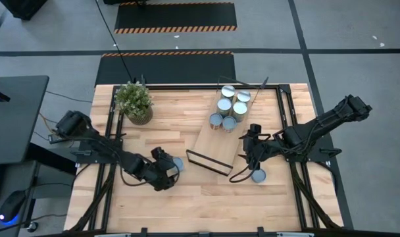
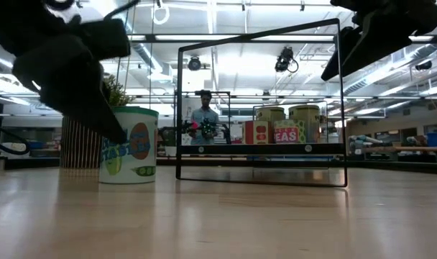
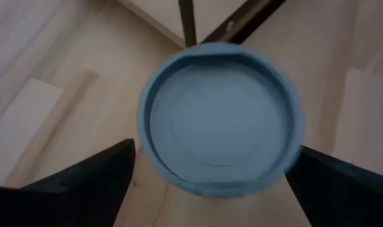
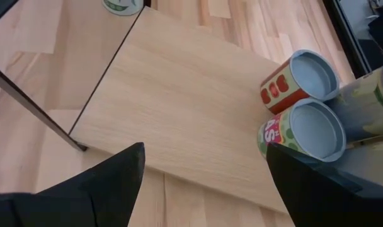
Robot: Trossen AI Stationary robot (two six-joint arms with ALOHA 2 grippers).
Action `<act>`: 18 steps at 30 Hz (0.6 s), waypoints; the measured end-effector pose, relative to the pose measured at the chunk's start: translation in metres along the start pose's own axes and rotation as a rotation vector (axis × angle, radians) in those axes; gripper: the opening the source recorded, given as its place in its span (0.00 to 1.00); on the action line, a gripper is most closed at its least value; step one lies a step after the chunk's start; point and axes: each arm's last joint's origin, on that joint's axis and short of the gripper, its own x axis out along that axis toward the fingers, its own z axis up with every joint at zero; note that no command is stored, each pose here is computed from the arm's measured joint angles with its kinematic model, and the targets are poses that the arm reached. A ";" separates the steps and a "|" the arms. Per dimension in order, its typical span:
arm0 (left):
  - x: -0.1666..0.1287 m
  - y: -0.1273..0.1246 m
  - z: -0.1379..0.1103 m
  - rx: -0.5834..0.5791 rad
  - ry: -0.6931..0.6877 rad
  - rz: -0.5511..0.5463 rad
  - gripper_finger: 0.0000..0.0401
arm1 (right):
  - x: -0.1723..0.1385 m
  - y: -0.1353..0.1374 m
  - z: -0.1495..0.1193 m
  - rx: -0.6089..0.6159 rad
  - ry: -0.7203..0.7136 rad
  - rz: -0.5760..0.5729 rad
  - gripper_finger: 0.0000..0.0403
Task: Pick and place cans onto a shelf
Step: Put the mixed vegetables can on the shelf
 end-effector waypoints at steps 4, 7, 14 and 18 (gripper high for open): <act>0.008 -0.001 0.000 0.013 0.002 0.003 0.98 | 0.000 0.000 0.000 0.000 0.000 0.000 0.84; 0.010 -0.001 0.000 0.009 0.002 0.005 0.96 | 0.000 0.000 0.000 0.000 0.000 0.000 0.84; 0.013 0.004 0.003 -0.007 0.019 0.007 0.83 | 0.000 0.000 0.000 0.003 -0.002 0.000 0.84; 0.010 0.011 0.008 0.008 0.068 -0.019 0.74 | 0.000 0.000 0.000 0.004 -0.002 0.000 0.84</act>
